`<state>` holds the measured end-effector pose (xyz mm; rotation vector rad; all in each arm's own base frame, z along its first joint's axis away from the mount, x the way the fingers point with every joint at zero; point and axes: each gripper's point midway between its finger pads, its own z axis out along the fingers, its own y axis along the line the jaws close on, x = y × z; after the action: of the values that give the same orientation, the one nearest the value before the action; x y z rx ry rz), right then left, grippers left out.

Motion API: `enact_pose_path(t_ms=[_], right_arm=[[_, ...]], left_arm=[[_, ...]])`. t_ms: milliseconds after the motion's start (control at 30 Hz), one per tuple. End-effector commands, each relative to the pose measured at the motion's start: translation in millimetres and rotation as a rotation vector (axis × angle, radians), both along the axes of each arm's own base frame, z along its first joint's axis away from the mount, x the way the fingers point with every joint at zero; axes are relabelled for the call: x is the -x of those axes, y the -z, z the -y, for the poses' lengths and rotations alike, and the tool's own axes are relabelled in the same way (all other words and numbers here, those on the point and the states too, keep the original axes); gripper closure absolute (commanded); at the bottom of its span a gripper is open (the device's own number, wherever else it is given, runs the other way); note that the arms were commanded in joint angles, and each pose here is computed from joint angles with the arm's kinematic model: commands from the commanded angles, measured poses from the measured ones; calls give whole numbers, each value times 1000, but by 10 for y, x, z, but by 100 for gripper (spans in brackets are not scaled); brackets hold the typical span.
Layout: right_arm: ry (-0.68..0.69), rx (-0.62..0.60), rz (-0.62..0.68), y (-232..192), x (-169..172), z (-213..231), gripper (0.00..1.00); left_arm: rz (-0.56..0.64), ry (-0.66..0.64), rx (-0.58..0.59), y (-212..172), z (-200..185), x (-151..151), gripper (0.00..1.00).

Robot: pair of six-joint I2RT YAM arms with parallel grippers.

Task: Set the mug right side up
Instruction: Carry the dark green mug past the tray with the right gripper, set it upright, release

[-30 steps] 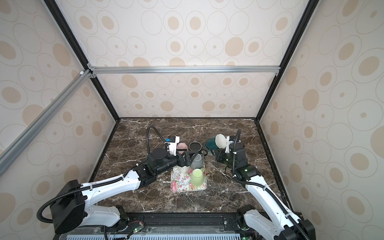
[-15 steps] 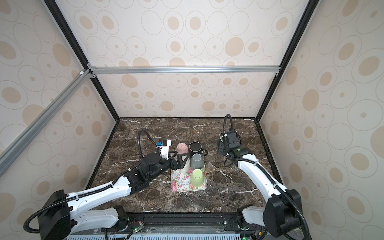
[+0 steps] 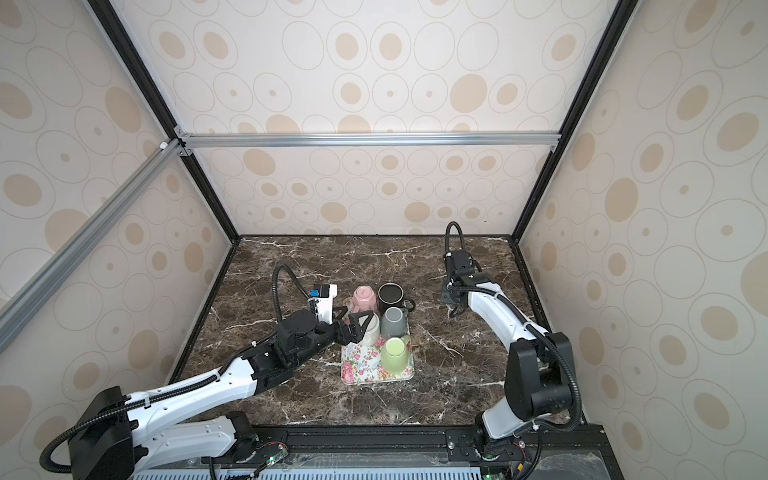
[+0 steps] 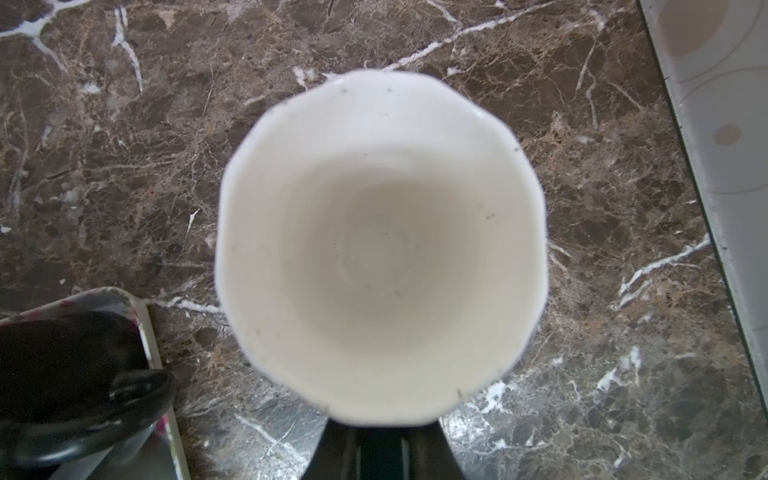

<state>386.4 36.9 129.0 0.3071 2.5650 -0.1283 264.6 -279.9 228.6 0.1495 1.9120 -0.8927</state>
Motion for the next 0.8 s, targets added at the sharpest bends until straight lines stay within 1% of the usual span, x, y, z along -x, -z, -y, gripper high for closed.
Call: enact_pose_path(t_ms=[0, 300, 400, 433, 500, 533, 600, 667, 733, 767], right_arm=[[20, 19, 78, -223, -202, 65, 100], [54, 38, 40, -69, -274, 159, 100], [62, 26, 16, 25, -287, 180, 100], [64, 20, 7, 55, -290, 184, 94], [67, 9, -14, 98, -281, 185, 65], [63, 7, -21, 106, -280, 178, 55], [55, 4, -26, 106, -270, 169, 41], [46, -9, -25, 95, -253, 145, 31], [29, -40, -21, 61, -230, 90, 27], [21, -58, -19, 37, -213, 61, 27]], left_arm=[[36, -24, 5, -102, -65, -13, 2], [38, -25, -26, -90, -80, -15, 2], [33, -30, -32, -61, -83, -24, 2], [20, -30, -48, -11, -92, -18, 2], [13, -35, -59, 19, -105, -24, 2], [11, -37, -60, 24, -107, -25, 2], [12, -40, -57, 18, -105, -31, 2], [10, -33, -56, 13, -85, -32, 2], [2, -26, -64, 30, -63, -35, 2], [-2, -24, -67, 39, -56, -34, 2]])
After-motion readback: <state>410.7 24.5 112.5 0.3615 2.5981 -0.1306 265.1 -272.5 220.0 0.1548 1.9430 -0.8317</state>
